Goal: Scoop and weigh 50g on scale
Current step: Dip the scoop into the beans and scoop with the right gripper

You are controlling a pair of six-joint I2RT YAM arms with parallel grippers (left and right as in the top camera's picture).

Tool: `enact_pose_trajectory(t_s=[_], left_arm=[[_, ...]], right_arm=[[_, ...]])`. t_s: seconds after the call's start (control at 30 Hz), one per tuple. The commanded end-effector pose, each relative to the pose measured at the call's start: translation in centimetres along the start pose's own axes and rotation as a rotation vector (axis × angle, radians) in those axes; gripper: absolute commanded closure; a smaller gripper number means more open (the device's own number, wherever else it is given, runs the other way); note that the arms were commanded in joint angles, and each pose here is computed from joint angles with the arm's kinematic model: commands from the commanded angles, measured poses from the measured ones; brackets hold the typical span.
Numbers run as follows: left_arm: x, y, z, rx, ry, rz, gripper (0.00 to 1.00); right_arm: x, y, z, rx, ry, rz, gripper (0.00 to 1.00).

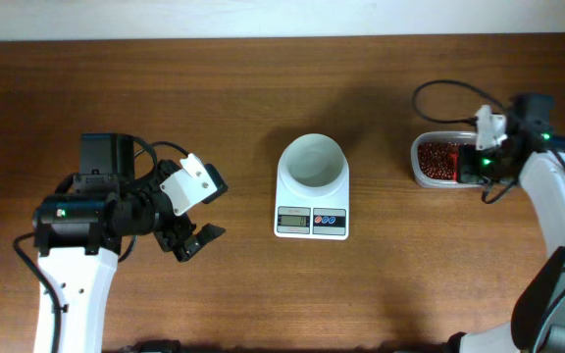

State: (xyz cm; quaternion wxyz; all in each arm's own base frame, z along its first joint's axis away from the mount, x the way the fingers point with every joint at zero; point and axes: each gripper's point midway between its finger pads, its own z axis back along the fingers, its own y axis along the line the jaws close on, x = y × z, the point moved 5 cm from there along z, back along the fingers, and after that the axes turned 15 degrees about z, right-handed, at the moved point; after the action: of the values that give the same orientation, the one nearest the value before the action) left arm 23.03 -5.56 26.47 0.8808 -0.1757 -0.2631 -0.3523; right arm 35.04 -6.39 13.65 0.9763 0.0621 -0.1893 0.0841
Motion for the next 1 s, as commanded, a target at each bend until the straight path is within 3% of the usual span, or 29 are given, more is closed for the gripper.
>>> enact_pose_trajectory(t_s=[0.0, 0.27, 0.4, 0.7, 0.97], left_arm=[[0.4, -0.2, 0.4, -0.006, -0.026, 0.006, 0.01], [0.4, -0.2, 0.4, -0.006, -0.026, 0.006, 0.01], [0.4, -0.2, 0.4, -0.006, -0.026, 0.006, 0.01], [0.4, -0.2, 0.4, -0.006, -0.026, 0.006, 0.01], [0.4, -0.2, 0.4, -0.006, -0.026, 0.006, 0.01]], right_arm=[[-0.2, -0.7, 0.4, 0.158, -0.062, -0.129, 0.96], [-1.7, -1.3, -3.1, 0.379, -0.028, -0.306, 0.96], [-1.4, -1.6, -2.5, 0.51, -0.105, -0.366, 0.96], [-3.8, -6.1, -0.3, 0.528, -0.186, -0.536, 0.96], [-3.1, -5.3, 1.0, 0.647, -0.304, -0.449, 0.96]])
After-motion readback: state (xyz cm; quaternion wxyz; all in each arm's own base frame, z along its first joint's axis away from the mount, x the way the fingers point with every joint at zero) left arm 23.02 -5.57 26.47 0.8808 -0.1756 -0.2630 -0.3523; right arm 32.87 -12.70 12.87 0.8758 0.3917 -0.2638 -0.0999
